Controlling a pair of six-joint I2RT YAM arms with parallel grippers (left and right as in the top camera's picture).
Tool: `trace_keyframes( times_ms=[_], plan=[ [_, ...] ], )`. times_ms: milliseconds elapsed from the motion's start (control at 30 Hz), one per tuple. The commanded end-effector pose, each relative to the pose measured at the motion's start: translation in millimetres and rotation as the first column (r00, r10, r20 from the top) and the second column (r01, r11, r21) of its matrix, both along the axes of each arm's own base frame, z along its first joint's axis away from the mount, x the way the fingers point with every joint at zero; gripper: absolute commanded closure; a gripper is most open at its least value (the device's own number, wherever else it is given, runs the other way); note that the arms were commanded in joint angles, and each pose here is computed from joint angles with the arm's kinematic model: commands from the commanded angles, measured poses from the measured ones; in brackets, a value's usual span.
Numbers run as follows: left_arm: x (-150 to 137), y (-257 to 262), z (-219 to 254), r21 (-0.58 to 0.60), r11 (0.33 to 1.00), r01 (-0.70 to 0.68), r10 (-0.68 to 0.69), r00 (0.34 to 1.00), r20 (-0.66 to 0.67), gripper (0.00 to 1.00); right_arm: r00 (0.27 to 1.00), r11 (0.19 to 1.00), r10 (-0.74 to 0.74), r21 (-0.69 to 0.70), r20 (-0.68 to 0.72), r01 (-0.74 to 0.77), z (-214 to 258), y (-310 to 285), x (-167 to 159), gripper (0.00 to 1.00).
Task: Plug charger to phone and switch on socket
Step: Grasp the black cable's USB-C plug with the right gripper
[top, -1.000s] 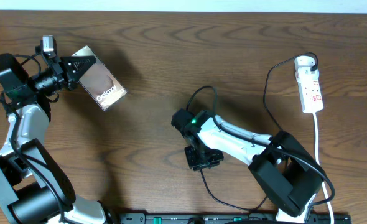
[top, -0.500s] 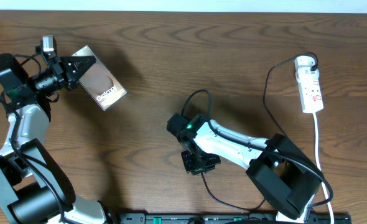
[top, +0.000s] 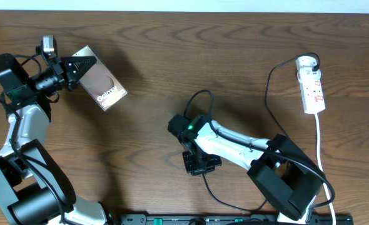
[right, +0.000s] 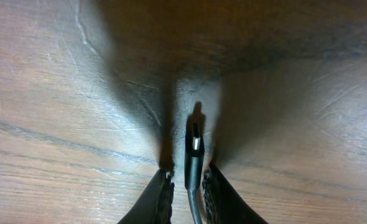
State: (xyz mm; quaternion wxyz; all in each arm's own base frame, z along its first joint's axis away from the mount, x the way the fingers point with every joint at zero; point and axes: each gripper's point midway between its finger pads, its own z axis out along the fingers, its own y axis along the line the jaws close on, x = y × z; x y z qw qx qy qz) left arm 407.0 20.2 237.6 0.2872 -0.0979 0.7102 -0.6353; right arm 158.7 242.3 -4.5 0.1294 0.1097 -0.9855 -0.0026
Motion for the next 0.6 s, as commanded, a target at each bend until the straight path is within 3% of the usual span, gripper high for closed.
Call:
trace_keyframes(
  times_ms=[0,567],
  plan=[
    [-3.0,0.3,3.7,0.002,1.000,0.023,-0.023,0.999,0.023,0.93,1.000,0.999,-0.014,-0.051,-0.008,0.013,-13.0,-8.4,-5.1,0.82],
    [-3.0,0.2,3.8,0.002,1.000,0.023,-0.023,0.999,0.024,0.93,1.000,0.999,-0.025,-0.042,0.009,0.025,-14.1,-6.8,0.0,0.84]
  ],
)
